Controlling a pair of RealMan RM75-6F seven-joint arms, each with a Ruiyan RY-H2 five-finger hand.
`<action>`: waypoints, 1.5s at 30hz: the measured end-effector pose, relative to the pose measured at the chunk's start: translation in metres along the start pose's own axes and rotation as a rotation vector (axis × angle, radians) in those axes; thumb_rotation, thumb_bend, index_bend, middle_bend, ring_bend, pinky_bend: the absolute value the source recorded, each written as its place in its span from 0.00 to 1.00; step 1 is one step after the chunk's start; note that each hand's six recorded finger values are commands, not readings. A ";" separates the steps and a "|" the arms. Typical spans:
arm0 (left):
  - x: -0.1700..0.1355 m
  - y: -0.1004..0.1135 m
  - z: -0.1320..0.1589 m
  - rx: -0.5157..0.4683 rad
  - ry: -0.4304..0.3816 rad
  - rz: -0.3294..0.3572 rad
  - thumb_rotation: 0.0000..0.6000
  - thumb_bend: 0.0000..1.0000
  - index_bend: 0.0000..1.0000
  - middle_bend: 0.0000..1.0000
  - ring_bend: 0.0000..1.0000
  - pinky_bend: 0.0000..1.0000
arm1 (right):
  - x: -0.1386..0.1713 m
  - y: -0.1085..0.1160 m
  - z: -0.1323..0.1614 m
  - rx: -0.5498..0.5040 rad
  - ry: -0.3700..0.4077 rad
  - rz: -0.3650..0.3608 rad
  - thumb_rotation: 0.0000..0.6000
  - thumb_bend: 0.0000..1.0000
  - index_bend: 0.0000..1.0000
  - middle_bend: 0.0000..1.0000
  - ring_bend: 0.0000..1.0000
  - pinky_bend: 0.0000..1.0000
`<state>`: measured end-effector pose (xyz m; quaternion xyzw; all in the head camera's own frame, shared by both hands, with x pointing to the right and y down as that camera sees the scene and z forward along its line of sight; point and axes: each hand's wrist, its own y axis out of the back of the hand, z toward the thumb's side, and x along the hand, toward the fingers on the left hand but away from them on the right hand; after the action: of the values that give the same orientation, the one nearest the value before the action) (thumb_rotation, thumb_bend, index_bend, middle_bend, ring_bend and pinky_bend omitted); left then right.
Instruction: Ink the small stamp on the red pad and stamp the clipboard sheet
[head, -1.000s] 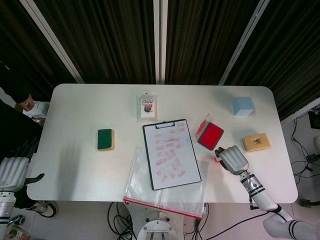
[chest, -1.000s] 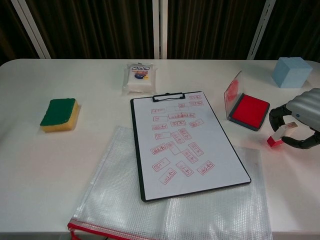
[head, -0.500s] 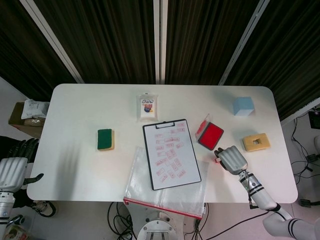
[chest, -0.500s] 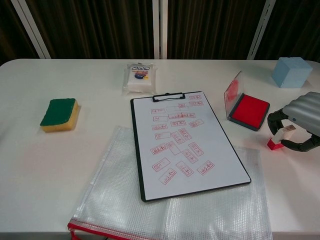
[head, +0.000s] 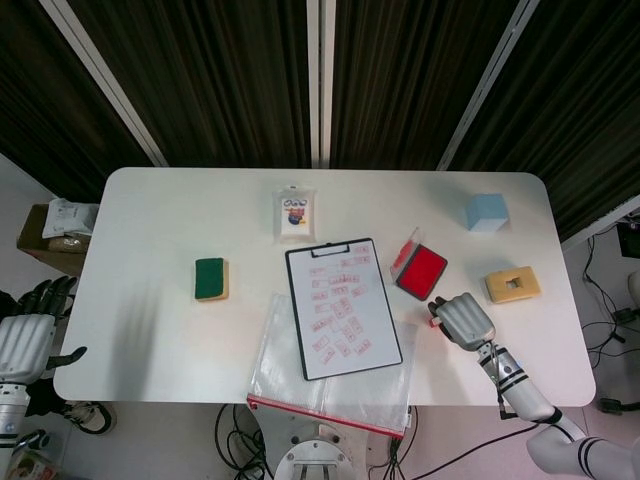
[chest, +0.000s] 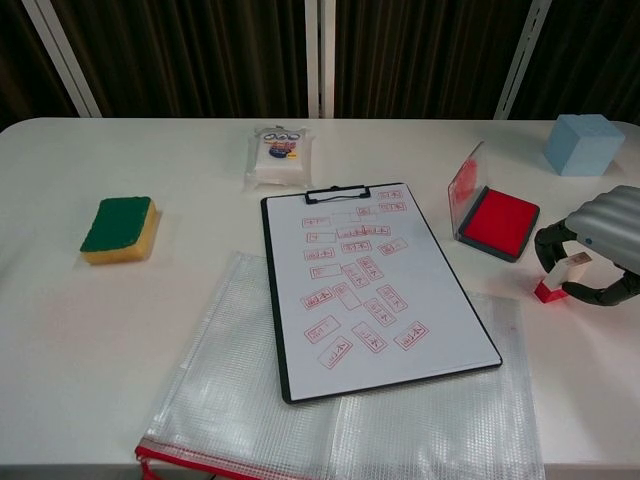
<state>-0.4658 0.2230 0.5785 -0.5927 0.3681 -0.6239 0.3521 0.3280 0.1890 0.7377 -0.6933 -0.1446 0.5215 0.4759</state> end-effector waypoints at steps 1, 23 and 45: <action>0.000 0.000 0.000 0.000 0.000 0.001 1.00 0.00 0.03 0.06 0.06 0.16 | 0.000 0.000 0.000 0.000 0.001 0.000 1.00 0.33 0.70 0.62 0.83 1.00; 0.002 0.000 0.001 -0.001 -0.002 -0.001 1.00 0.00 0.03 0.06 0.06 0.16 | 0.001 0.001 -0.002 -0.007 -0.002 0.012 1.00 0.29 0.39 0.35 0.82 1.00; -0.001 0.003 -0.001 0.001 0.004 0.005 1.00 0.00 0.03 0.06 0.06 0.16 | 0.018 0.023 -0.009 -0.012 -0.005 -0.048 1.00 0.18 0.01 0.14 0.78 1.00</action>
<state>-0.4665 0.2220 0.5752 -0.5904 0.3699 -0.6242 0.3535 0.3364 0.1847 0.7085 -0.6913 -0.1655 0.5108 0.4835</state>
